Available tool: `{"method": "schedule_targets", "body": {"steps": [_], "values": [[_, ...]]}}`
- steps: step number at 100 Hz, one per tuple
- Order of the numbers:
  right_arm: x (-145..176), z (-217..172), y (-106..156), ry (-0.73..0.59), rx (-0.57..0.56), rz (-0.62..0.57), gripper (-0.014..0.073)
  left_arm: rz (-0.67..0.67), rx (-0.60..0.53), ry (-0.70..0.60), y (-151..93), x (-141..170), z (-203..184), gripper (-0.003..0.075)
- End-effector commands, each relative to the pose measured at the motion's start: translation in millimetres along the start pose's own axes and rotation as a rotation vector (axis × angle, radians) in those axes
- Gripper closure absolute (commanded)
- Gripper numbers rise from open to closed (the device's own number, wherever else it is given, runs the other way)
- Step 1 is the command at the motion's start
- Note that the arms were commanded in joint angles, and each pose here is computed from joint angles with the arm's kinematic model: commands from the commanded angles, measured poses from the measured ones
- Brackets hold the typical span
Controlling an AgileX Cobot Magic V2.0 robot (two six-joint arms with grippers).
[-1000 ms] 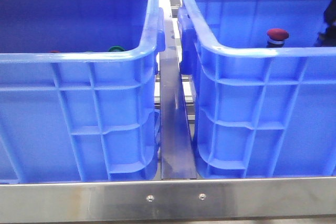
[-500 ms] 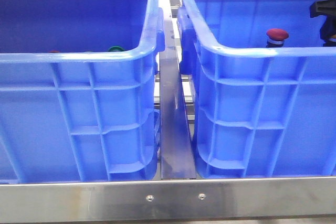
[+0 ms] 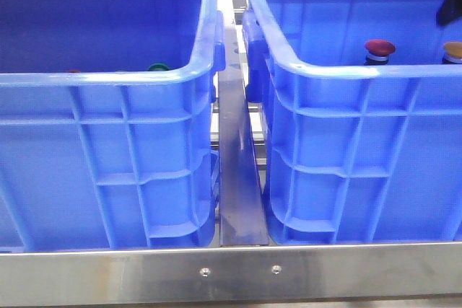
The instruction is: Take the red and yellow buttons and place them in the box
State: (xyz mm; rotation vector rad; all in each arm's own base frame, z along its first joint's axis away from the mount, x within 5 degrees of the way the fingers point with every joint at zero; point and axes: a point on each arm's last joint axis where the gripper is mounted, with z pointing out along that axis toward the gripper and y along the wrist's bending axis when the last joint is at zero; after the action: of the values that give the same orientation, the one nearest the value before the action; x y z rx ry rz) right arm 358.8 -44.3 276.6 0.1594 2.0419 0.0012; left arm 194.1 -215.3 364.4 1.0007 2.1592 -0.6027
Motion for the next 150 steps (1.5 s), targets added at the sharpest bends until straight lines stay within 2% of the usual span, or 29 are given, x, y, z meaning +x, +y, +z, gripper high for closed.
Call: {"method": "schedule_targets", "body": {"steps": [1, 9, 16, 29, 37, 43, 54, 68, 89, 113, 134, 150], "values": [[-26.5, -31.5, 0.7, -0.121, 0.014, -0.003, 0.0091, 0.009, -0.03, -0.175, -1.8, -17.8, -29.8, 0.0341], [-28.9, -50.5, 1.9, -0.152, 0.012, -0.005, 0.0111, -0.008, -0.094, -0.193, 8.8, -18.0, -38.1, 0.0389], [-27.2, -66.9, 2.9, -0.17, 0.009, -0.006, 0.019, -0.037, -0.155, -0.201, 21.6, -17.0, -45.6, 0.0449], [-17.9, -97.5, 6.7, -0.183, -0.02, -0.01, 0.0454, -0.101, -0.251, -0.211, 48.1, -10.5, -58.5, 0.0621], [-10.9, -114.6, 10.1, -0.182, -0.051, -0.015, 0.0579, -0.131, -0.313, -0.222, 63.5, -5.2, -67.2, 0.0742], [-4.3, -125.4, 12.3, -0.177, -0.072, -0.018, 0.0671, -0.164, -0.359, -0.223, 75.8, 1.0, -72.9, 0.0741], [3.5, -147.2, 15.5, -0.195, -0.099, -0.025, 0.0665, -0.222, -0.437, -0.236, 94.2, 13.9, -84.8, 0.0741], [15.4, -173.7, 16.9, -0.239, -0.108, -0.031, 0.0665, -0.277, -0.532, -0.279, 106.2, 35.0, -104.8, 0.0741], [36.2, -209.9, 17.9, -0.32, -0.112, -0.04, 0.0665, -0.317, -0.665, -0.391, 102.5, 71.0, -136.2, 0.0741], [67.7, -246.5, 18.7, -0.423, -0.12, -0.054, 0.0665, -0.326, -0.79, -0.514, 74.6, 119.0, -162.5, 0.0741], [92.4, -275.3, 20.4, -0.531, -0.139, -0.074, 0.0665, -0.272, -0.838, -0.651, 40.7, 155.5, -172.3, 0.0741], [113.0, -291.1, 25.8, -0.57, -0.197, -0.107, 0.0665, -0.224, -0.86, -0.751, 18.5, 179.7, -176.0, 0.0741]]}}
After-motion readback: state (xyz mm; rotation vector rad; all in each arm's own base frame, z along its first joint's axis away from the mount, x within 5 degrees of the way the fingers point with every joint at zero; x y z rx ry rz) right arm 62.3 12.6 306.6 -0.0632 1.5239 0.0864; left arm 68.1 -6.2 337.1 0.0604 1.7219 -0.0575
